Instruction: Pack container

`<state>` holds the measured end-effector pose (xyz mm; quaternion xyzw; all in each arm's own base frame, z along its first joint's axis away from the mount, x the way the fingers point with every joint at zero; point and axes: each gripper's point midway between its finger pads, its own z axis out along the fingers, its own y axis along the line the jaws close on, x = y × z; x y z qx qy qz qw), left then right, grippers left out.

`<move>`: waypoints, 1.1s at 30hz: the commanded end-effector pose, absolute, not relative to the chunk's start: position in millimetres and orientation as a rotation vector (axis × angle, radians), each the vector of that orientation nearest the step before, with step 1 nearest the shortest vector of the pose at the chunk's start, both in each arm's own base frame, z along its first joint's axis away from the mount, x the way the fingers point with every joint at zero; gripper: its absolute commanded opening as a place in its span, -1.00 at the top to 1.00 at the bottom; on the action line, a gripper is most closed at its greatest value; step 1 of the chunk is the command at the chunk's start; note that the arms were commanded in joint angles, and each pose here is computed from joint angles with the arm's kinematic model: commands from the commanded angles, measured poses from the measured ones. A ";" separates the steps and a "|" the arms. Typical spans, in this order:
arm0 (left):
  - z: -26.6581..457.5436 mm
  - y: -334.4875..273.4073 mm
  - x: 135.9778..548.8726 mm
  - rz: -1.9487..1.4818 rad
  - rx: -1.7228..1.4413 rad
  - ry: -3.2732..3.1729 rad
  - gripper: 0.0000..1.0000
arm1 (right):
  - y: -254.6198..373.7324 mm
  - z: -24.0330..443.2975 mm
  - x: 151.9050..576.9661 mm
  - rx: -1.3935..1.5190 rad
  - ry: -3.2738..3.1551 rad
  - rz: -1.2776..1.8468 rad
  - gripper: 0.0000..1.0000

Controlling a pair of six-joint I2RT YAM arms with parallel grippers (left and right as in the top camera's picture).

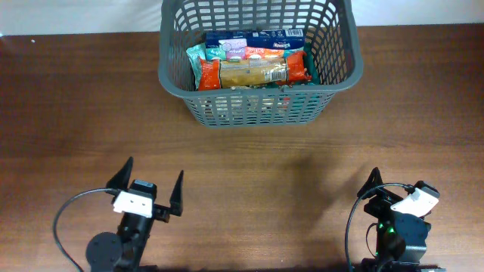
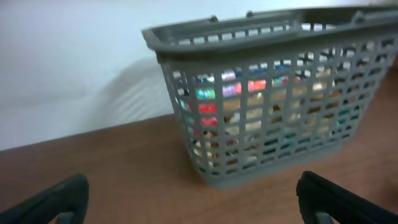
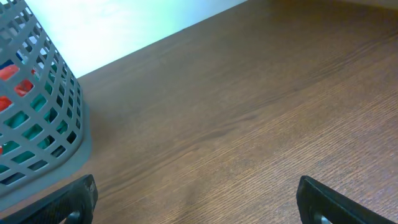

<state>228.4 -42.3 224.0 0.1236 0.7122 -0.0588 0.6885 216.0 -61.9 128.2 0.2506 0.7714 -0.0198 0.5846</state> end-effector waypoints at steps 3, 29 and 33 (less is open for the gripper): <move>191.2 -45.9 229.2 -0.158 0.283 1.617 -0.99 | -60.1 125.7 216.1 0.578 1.805 -0.042 -0.99; 156.7 -45.8 234.3 -0.169 0.280 1.680 -0.99 | -60.2 125.7 216.1 0.578 1.805 -0.042 -0.98; 156.7 -45.8 234.3 -0.169 0.280 1.680 -0.99 | -60.1 125.7 216.1 0.578 1.805 -0.042 -0.98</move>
